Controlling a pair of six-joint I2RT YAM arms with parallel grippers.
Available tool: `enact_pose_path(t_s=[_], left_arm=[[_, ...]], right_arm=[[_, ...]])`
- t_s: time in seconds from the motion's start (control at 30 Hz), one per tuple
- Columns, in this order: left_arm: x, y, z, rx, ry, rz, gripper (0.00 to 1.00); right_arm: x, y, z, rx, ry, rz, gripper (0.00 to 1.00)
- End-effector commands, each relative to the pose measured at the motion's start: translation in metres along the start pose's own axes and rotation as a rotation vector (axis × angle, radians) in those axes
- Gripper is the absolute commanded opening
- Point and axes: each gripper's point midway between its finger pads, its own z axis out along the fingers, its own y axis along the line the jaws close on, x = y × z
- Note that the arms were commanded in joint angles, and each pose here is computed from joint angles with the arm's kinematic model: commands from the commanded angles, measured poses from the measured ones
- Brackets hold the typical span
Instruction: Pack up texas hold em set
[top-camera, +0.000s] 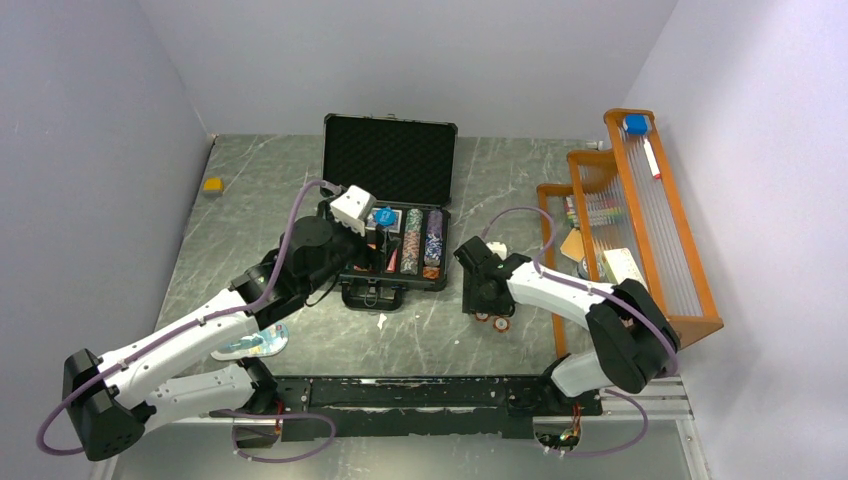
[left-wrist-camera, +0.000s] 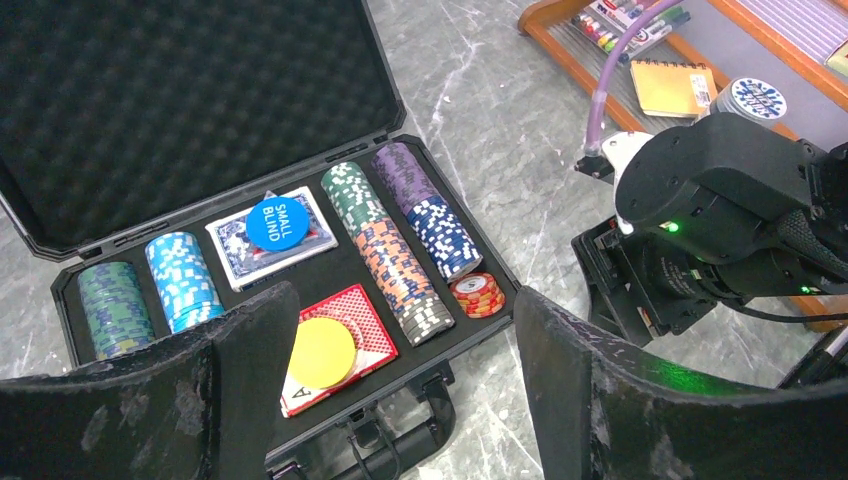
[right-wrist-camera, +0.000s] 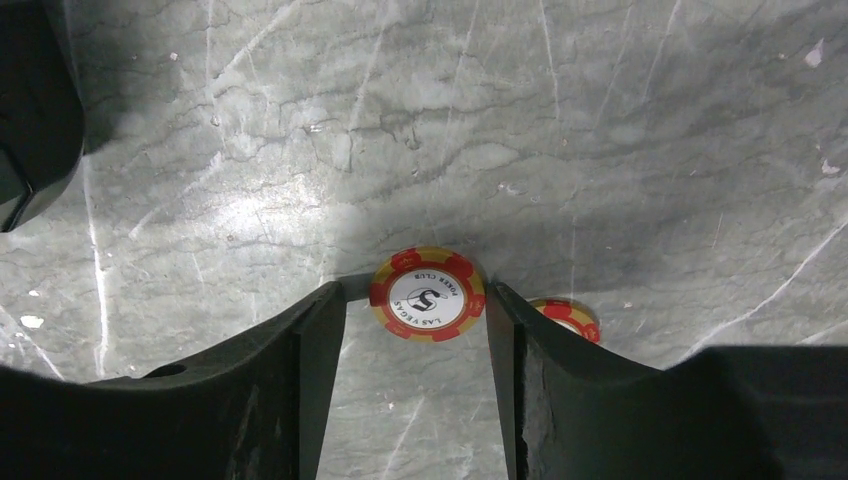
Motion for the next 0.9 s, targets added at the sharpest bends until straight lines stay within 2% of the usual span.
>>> enact_pose_path(t_s=[0.0,0.1,0.27,0.53,0.87], left_arm=[[-0.005,0.004,-0.002,-0.021,-0.023,-0.016,0.83],[-0.004,0.006,-0.003,-0.028,-0.024,-0.018,0.83],[-0.005,0.006,-0.003,-0.032,-0.022,-0.017,0.83],[-0.005,0.005,-0.003,-0.026,-0.023,-0.017,0.84],[-0.002,0.006,-0.002,-0.030,-0.014,-0.022,0.84]], right_arm=[[0.007,-0.013,0.009,0.093,0.011,-0.024,0.57],[0.013,-0.018,0.014,0.118,0.023,-0.026,0.54],[0.016,-0.020,0.013,0.118,0.018,-0.005,0.43],[-0.014,-0.016,-0.015,0.092,-0.105,0.077,0.43],[-0.025,-0.050,-0.032,0.134,-0.170,0.264,0.45]])
